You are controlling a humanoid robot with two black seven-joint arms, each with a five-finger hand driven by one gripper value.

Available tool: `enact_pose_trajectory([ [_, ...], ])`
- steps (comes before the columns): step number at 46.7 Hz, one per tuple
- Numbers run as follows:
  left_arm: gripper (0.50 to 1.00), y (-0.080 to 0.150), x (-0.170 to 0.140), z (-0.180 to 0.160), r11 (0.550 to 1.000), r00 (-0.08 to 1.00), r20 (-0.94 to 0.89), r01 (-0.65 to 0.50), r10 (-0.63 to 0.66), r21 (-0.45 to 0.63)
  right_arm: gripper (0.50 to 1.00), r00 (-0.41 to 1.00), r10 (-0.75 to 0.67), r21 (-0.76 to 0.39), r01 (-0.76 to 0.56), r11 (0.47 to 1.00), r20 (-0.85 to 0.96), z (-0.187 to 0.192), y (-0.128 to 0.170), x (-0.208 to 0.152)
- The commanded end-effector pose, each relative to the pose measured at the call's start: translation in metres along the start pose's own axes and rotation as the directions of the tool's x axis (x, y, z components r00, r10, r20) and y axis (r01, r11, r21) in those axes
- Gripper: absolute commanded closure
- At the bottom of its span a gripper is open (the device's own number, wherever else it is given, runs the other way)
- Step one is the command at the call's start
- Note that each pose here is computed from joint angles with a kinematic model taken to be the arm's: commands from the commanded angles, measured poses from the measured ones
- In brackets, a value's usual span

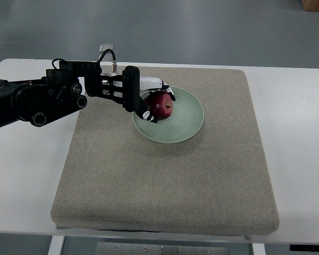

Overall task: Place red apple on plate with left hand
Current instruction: 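Lower the apple onto the plate and open the left hand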

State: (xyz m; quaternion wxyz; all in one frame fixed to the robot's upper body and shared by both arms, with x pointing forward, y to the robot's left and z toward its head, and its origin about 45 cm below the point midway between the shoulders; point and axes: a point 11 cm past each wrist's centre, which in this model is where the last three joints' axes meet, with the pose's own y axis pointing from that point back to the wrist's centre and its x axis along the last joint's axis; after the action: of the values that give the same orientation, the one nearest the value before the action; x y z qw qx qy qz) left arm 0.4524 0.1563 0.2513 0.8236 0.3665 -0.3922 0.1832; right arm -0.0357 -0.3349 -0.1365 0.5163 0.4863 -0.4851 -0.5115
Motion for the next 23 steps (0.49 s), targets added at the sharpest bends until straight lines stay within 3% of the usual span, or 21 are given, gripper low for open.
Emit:
enact_pose_trajectory([
  [1, 0.72, -0.0007, -0.0028, -0.0001, 1.0, 1.0, -0.003, 0.004, -0.004, -0.001, 0.57, 1.0, 0.001, -0.001, -0.001, 1.0, 0.0, 0.0004, 0.0, 0.0001],
  [5, 0.624, -0.0007, -0.0028, -0.0001, 1.0, 1.0, -0.003, 0.004, -0.004, -0.001, 0.57, 1.0, 0.0, 0.001, 0.0, 1.0, 0.0, -0.0005, 0.0, 0.0],
  [14, 0.611, -0.0008, -0.0035, -0.0004, 1.0, 1.0, -0.005, 0.005, -0.005, -0.001, 0.57, 1.0, 0.0, -0.001, 0.0, 1.0, 0.0, 0.0004, 0.0, 0.0],
  [18, 0.549, -0.0008, -0.0035, -0.0004, 1.0, 1.0, -0.005, 0.005, -0.005, -0.001, 0.568, 1.0, 0.0, -0.001, 0.0, 1.0, 0.0, 0.0004, 0.0, 0.0],
  [23, 0.542, -0.0007, -0.0033, -0.0009, 1.0, 1.0, -0.006, 0.004, -0.004, 0.0, 0.568, 1.0, 0.0, -0.001, 0.0, 1.0, 0.0, 0.0004, 0.0, 0.0],
])
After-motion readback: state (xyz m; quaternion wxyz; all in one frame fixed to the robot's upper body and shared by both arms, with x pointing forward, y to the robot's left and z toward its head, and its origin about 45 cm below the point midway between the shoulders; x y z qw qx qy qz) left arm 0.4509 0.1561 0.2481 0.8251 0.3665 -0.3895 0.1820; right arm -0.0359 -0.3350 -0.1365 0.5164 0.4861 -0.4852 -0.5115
